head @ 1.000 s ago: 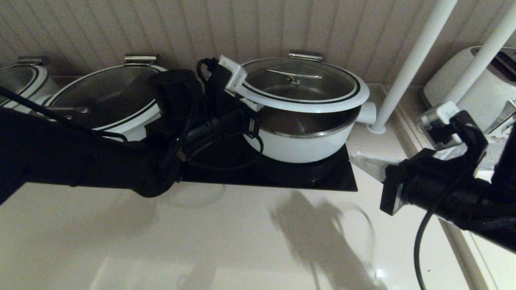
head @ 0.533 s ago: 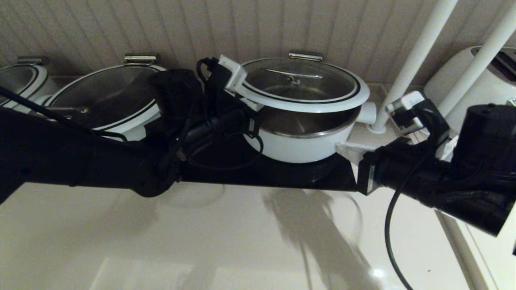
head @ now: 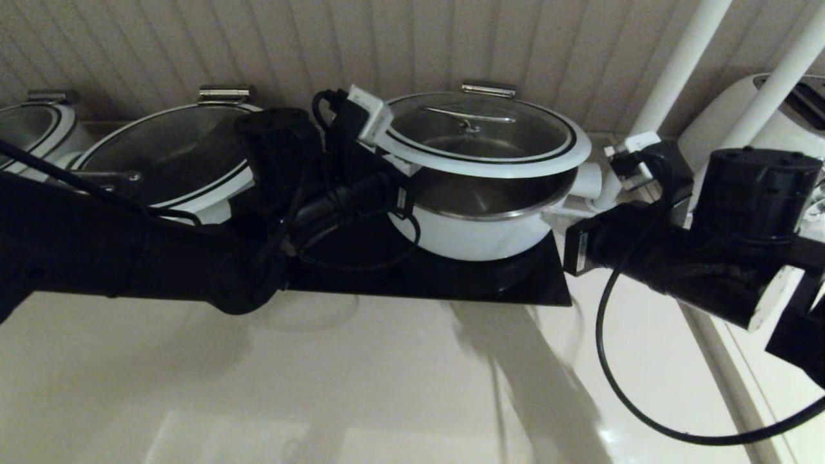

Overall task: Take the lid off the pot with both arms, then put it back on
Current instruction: Open the pot lid completely

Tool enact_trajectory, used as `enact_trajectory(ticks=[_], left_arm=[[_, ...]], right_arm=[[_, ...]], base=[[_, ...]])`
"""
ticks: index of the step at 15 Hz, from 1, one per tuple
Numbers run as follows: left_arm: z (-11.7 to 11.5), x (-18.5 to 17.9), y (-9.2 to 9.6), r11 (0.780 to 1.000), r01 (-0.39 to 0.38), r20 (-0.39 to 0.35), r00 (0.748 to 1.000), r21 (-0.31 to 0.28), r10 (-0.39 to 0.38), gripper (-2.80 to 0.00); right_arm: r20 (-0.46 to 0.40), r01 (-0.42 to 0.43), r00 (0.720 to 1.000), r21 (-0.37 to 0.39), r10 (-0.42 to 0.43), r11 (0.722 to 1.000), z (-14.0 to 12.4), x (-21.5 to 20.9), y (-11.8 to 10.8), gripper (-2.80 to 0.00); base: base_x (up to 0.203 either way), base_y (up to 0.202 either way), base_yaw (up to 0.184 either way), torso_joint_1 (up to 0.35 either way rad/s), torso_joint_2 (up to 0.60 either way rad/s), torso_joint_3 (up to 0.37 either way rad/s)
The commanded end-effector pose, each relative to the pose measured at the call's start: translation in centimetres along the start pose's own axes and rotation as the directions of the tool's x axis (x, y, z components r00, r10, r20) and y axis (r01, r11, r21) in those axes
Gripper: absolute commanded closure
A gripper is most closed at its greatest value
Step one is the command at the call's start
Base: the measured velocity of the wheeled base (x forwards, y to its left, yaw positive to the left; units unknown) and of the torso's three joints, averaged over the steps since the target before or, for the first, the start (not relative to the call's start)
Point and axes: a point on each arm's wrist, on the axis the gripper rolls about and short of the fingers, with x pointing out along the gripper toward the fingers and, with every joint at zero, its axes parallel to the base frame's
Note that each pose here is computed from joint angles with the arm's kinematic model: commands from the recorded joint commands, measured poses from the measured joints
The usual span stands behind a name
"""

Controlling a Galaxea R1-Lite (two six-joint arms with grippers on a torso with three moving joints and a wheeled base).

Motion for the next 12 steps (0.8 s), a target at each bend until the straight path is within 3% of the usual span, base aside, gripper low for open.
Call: enact_trajectory(ticks=[1, 6, 12], left_arm=[[0.2, 0.0, 0.0, 1.0, 0.0, 0.009, 1.0, 0.003, 0.0, 0.0], [0.1, 0.0, 0.0, 1.0, 0.0, 0.007, 1.0, 0.003, 0.0, 0.0], [0.2, -0.1, 0.0, 1.0, -0.001, 0.01, 1.0, 0.005, 0.001, 0.0]], right_arm=[[0.005, 0.018, 1.0, 0.001, -0.018, 1.0, 0.0, 1.1, -0.5, 0.0], [0.133, 0.049, 0.99, -0.016, -0.047, 0.999, 0.9, 3.4, -1.0, 0.0], [0.151, 0.054, 0.987, -0.021, -0.05, 0.998, 1.3, 3.4, -1.1, 0.0]], base=[[0.0, 0.0, 0.0, 0.0, 0.0, 0.0], [0.0, 0.0, 0.0, 0.0, 0.0, 0.0], [0.0, 0.0, 0.0, 0.0, 0.0, 0.0]])
